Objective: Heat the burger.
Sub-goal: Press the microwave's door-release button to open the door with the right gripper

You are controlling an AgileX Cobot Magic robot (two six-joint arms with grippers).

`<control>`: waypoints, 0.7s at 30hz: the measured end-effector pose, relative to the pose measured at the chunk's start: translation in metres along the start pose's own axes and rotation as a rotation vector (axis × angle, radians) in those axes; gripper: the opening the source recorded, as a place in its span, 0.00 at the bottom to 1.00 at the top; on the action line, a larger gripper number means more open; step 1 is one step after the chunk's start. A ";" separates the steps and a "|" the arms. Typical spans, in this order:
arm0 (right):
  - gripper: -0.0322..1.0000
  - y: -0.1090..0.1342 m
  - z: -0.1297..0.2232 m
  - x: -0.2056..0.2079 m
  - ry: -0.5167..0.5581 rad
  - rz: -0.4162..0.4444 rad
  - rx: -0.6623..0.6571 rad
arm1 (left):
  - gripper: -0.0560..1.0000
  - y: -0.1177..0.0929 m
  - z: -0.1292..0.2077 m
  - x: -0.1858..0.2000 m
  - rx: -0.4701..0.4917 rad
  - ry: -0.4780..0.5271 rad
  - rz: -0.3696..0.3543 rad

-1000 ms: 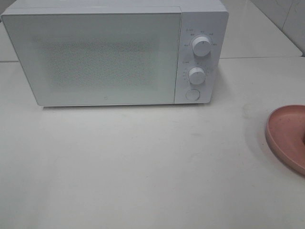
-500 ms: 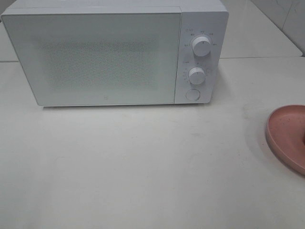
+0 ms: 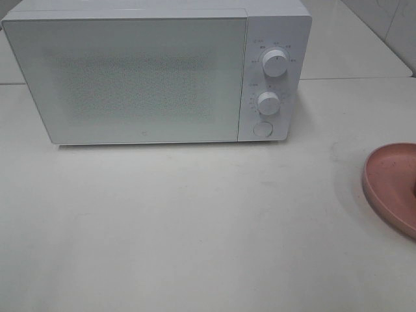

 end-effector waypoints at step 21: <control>0.76 0.011 -0.023 -0.076 -0.018 -0.017 0.004 | 0.98 0.000 0.000 0.000 0.000 0.000 0.000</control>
Point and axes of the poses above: a point on each arm's last joint axis where the gripper is mounted, x pointing back along that axis away from the gripper, y along the wrist's bending axis when the last joint is at zero, z = x × y, the point moved 1 cm from there along -x, pointing out along that axis toward the gripper, and after that the axes turned 15 degrees about -x, right-handed, at the moved point
